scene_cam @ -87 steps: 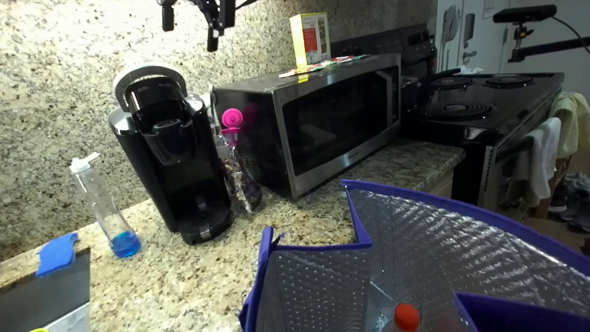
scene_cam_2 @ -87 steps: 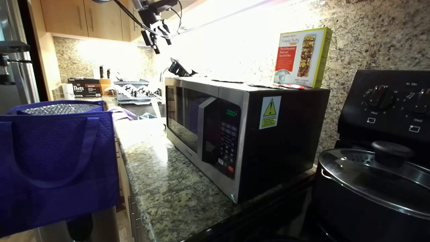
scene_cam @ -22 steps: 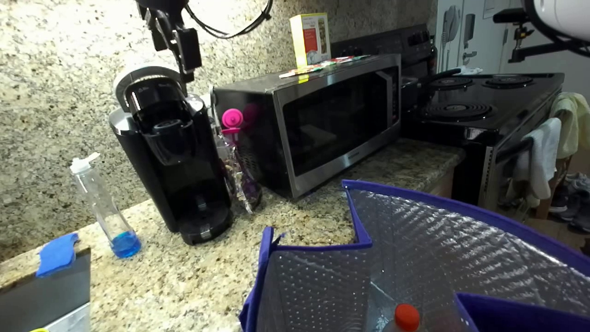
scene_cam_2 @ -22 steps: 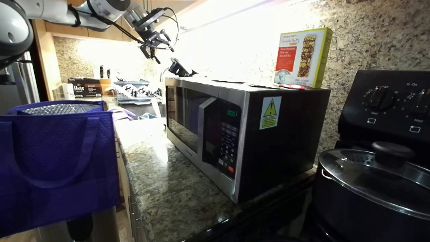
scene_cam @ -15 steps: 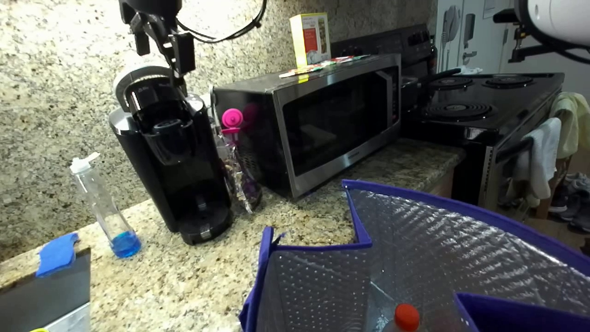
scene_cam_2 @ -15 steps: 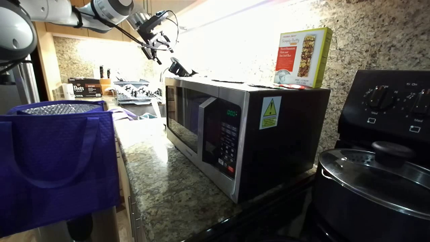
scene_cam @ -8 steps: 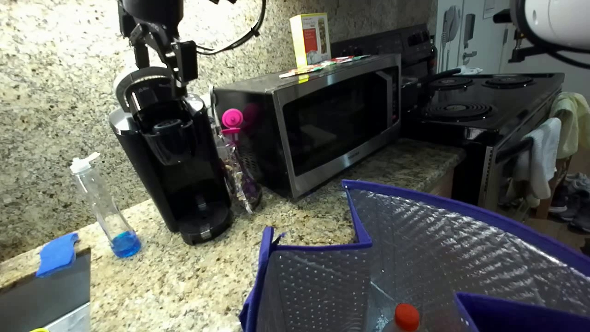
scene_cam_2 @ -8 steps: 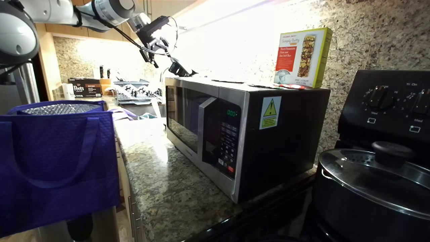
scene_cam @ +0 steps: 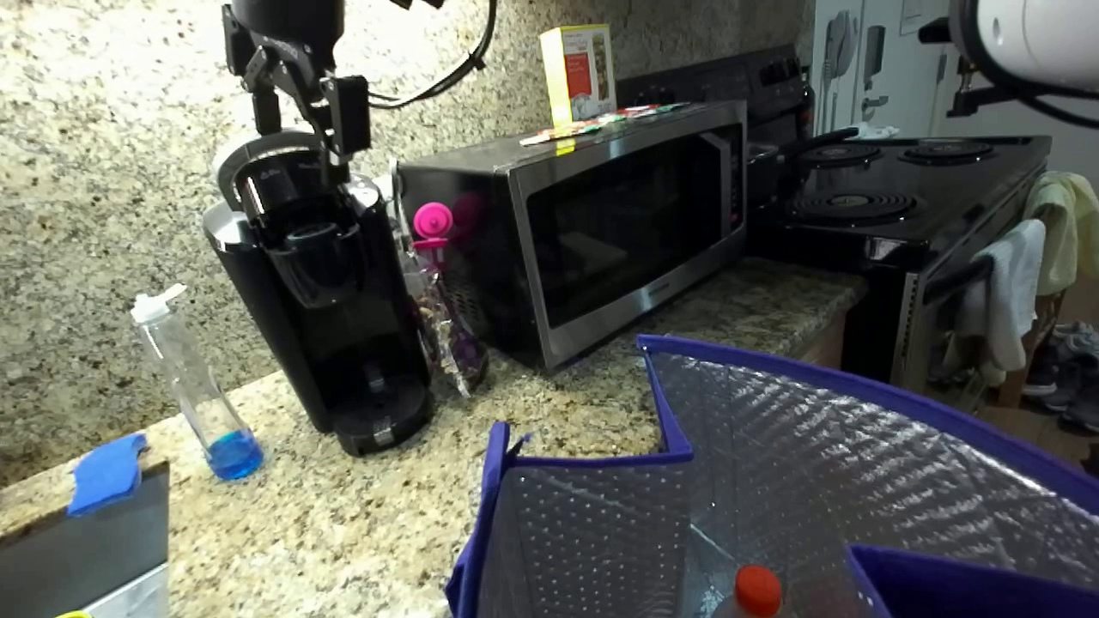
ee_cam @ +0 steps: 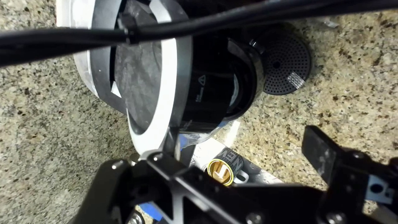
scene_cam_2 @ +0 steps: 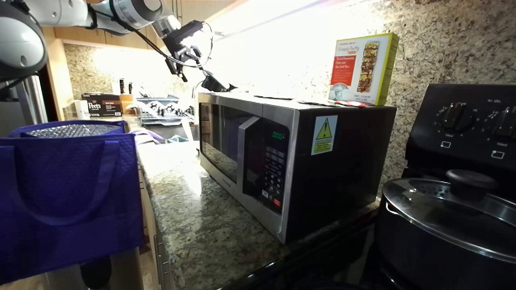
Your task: Close the coffee maker
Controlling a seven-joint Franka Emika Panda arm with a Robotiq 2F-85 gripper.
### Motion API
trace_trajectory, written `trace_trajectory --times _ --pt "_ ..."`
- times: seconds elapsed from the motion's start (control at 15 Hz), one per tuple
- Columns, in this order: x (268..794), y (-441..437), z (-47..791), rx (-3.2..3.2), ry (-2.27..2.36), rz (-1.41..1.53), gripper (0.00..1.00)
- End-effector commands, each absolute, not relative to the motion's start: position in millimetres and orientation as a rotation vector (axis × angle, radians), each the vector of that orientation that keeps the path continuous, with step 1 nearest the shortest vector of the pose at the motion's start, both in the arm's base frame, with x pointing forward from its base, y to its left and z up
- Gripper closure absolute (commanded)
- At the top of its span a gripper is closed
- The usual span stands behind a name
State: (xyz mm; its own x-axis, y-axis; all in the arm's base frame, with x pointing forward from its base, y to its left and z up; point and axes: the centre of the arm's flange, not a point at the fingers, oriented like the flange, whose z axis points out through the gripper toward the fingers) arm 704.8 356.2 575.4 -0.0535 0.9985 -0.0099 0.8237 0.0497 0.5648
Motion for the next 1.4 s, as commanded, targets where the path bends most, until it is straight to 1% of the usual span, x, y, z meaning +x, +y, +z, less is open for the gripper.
trace_trajectory --times 0.0,0.67,1.0,1.33 --pt "753.2 380.9 592.4 1.852 1.998 0.550 0.00" --pt "752.3 360.1 557.4 2.062 2.093 0.493 0.00" --pt "758.1 343.0 519.8 2.263 2.246 0.215 0.00" --pt "740.1 339.5 510.7 2.374 2.269 0.017 0.00"
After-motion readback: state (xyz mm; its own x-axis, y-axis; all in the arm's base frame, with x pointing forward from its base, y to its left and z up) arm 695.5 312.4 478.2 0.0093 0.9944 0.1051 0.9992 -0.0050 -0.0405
